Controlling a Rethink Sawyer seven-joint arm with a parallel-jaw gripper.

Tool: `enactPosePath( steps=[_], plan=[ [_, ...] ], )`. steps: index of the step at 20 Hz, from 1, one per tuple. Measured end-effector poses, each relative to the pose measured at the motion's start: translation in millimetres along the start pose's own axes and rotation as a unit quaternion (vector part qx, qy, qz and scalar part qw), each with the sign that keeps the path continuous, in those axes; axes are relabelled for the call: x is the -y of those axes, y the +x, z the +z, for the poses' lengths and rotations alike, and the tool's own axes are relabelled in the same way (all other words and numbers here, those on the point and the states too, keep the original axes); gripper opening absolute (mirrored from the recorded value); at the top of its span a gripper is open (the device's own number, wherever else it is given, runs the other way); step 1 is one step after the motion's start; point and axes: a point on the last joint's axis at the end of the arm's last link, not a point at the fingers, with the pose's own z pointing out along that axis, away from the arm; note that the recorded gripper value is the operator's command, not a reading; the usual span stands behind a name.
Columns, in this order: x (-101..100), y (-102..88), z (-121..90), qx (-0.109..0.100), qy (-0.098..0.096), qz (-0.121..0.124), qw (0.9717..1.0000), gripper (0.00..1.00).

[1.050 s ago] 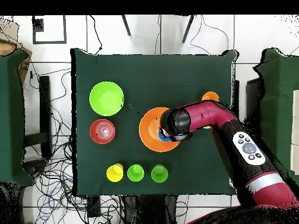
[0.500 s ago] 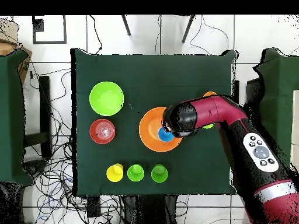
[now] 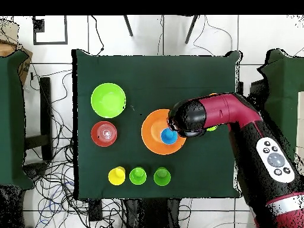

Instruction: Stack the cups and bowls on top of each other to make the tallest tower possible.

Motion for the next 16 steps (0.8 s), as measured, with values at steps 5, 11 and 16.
enactPosePath(
  steps=[5, 11, 16],
  plan=[
    [1, -0.6, -3, 0.001, 0.005, 0.000, 1.0000, 1.00],
    [-10, -15.8, 4, 0.002, 0.015, -0.018, 0.9997, 1.00],
    [-29, -36.5, 20, 0.005, 0.006, -0.030, 0.9995, 1.00]
  ],
)
